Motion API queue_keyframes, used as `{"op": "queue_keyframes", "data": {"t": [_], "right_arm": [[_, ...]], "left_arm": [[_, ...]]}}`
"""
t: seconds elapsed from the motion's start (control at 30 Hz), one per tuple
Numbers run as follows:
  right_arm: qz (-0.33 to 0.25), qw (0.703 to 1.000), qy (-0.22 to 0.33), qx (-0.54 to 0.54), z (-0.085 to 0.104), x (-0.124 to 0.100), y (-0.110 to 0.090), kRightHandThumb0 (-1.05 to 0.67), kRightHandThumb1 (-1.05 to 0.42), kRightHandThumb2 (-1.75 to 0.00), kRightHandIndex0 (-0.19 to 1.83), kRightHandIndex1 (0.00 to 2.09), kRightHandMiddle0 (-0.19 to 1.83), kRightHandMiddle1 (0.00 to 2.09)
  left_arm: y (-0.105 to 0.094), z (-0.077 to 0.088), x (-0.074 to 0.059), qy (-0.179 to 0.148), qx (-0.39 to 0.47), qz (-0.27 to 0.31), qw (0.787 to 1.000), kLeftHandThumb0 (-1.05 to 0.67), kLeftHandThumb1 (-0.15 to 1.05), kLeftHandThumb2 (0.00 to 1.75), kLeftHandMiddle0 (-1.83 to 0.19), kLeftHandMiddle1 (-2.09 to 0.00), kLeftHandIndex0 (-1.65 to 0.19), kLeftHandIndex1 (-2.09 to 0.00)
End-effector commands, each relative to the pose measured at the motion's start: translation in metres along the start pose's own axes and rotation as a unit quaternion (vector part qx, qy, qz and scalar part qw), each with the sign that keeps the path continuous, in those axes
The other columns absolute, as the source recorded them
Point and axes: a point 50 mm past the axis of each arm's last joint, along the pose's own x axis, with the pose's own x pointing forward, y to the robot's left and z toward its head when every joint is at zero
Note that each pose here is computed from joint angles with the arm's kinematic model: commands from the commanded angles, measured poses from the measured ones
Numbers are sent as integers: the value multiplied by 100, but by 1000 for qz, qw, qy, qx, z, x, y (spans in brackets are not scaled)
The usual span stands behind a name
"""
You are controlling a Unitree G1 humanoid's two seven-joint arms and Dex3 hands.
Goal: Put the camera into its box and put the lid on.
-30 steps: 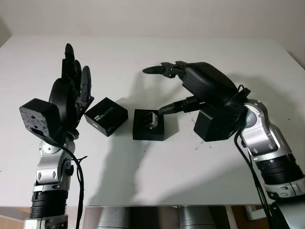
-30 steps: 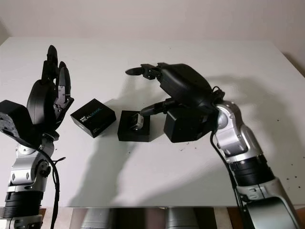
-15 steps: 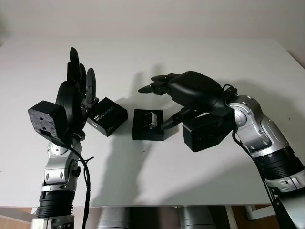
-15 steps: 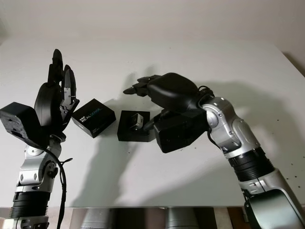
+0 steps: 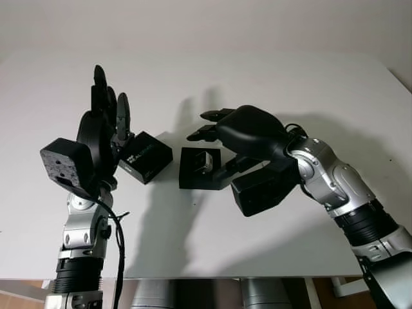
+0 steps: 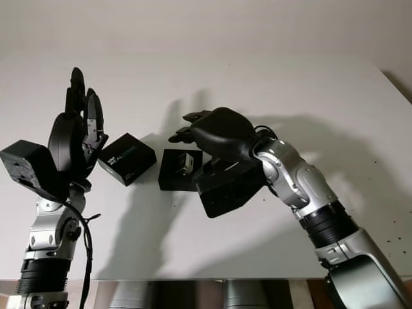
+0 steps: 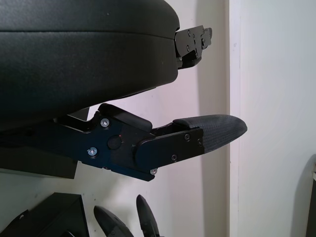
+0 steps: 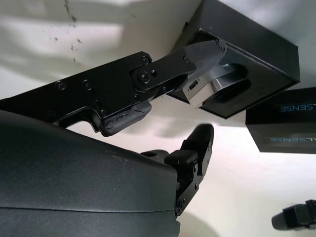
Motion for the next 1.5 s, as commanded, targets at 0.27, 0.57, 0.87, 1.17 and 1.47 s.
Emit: {"op": "queue_keyframes", "data": {"t": [0.27, 0.57, 0.87, 1.17, 1.47], "right_arm": [[-36, 999, 2, -15, 4, -1, 7, -76, -101, -6, 48, 10, 15, 149], [-51, 996, 20, -69, 6, -4, 4, -89, -105, -11, 49, 11, 16, 157], [-10, 996, 33, -87, 11, -5, 7, -94, -105, -14, 44, 7, 13, 144], [-2, 995, 26, -96, 17, -4, 10, -93, -105, -12, 44, 6, 15, 138], [-7, 995, 23, -95, 18, 0, 10, -91, -105, -17, 44, 6, 15, 142]], "left_arm": [[0, 5, 3, -15, 3, -1, 1000, -66, 105, 62, 19, 0, 19, 0], [0, 6, 3, -13, 2, -4, 1000, -66, 105, 61, 19, 0, 19, 0], [0, 7, 5, -13, 2, -2, 1000, -65, 105, 61, 19, 0, 19, 0], [3, 10, 3, -11, 4, -4, 1000, -65, 105, 62, 19, 0, 19, 0], [4, 11, 4, -10, 3, -6, 1000, -66, 105, 63, 19, 0, 19, 0]]}}
